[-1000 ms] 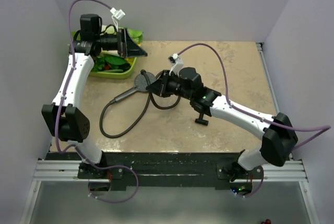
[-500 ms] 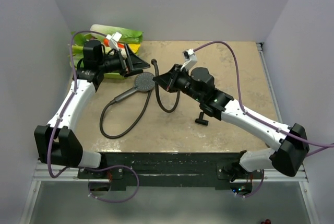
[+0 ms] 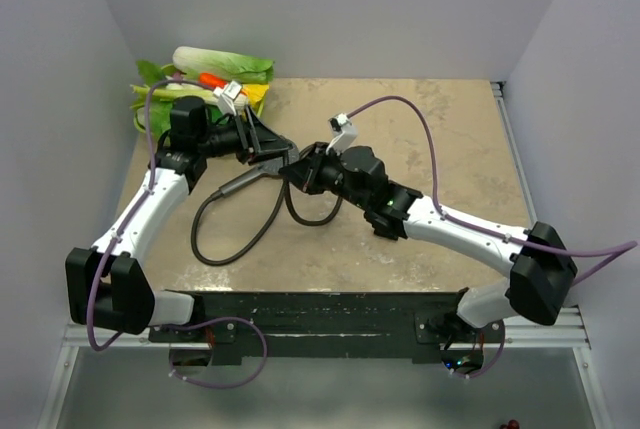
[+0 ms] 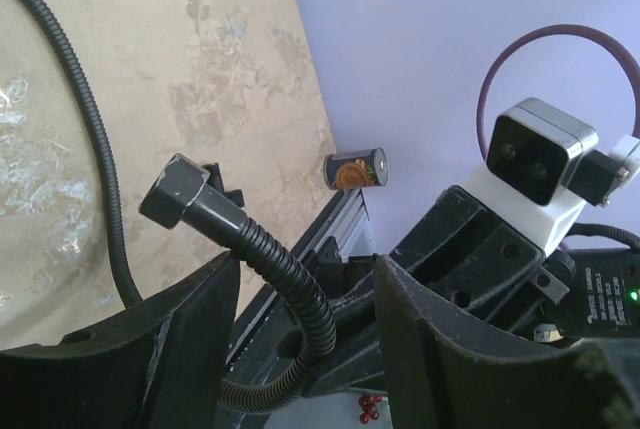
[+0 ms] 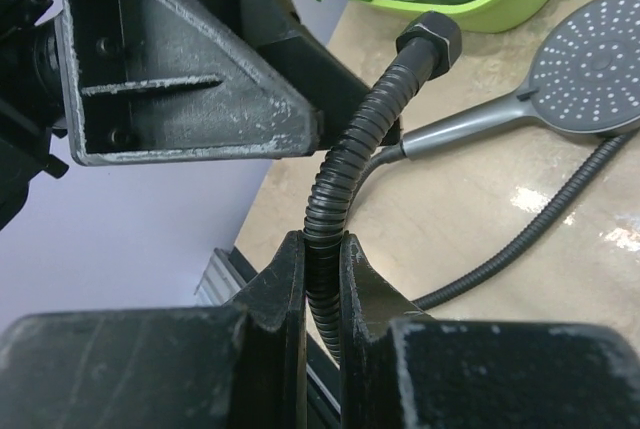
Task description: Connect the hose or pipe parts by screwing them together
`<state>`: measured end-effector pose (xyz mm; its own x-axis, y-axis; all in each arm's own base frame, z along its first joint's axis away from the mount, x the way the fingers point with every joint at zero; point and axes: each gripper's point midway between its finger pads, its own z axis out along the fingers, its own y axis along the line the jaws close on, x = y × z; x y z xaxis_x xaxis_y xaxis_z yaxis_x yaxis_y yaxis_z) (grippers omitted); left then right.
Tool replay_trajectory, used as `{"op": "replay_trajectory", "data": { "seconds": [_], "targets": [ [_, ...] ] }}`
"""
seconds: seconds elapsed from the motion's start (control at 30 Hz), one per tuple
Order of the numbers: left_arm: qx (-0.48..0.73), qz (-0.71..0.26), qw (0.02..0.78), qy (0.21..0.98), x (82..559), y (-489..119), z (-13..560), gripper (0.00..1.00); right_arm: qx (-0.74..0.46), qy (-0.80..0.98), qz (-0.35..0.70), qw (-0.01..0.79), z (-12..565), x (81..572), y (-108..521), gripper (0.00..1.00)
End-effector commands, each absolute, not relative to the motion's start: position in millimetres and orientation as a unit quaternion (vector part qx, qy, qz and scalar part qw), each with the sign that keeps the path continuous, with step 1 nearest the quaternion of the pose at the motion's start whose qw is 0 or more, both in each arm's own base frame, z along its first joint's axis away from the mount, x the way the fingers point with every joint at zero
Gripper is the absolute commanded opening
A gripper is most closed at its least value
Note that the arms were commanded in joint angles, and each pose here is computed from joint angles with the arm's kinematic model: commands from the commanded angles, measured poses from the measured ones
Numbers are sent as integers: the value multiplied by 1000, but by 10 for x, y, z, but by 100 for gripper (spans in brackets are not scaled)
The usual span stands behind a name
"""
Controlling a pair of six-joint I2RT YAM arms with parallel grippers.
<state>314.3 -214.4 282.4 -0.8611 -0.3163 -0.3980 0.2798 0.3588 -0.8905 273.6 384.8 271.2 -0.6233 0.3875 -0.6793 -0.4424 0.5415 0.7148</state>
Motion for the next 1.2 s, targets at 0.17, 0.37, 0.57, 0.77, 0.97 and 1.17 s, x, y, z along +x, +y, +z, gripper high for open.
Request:
{"op": "replay_trajectory", "data": {
  "seconds": [0.17, 0.37, 0.57, 0.77, 0.97, 1.17],
  "targets": [
    [-29, -561, 278, 779, 3177, -2126, 2795, 44, -15, 719, 513, 468, 3078, 2664, 4100, 0],
    [-35, -562, 281, 777, 3212, -2118, 2802, 28, -26, 724, 513, 461, 2954, 2587, 4212, 0],
    [-33, -566, 277, 776, 3218, -2121, 2765, 12, -32, 729, 513, 452, 2806, 2558, 4304, 0],
    [-20, -578, 283, 765, 3238, -2148, 2824, 11, -42, 732, 520, 438, 2671, 2474, 4377, 0],
    [-15, -583, 281, 762, 3248, -2162, 2834, 21, -47, 733, 525, 431, 2607, 2416, 4430, 0],
    [-10, -590, 279, 758, 3225, -2173, 2836, 36, -58, 731, 532, 423, 2593, 2352, 4498, 0]
  ]
}}
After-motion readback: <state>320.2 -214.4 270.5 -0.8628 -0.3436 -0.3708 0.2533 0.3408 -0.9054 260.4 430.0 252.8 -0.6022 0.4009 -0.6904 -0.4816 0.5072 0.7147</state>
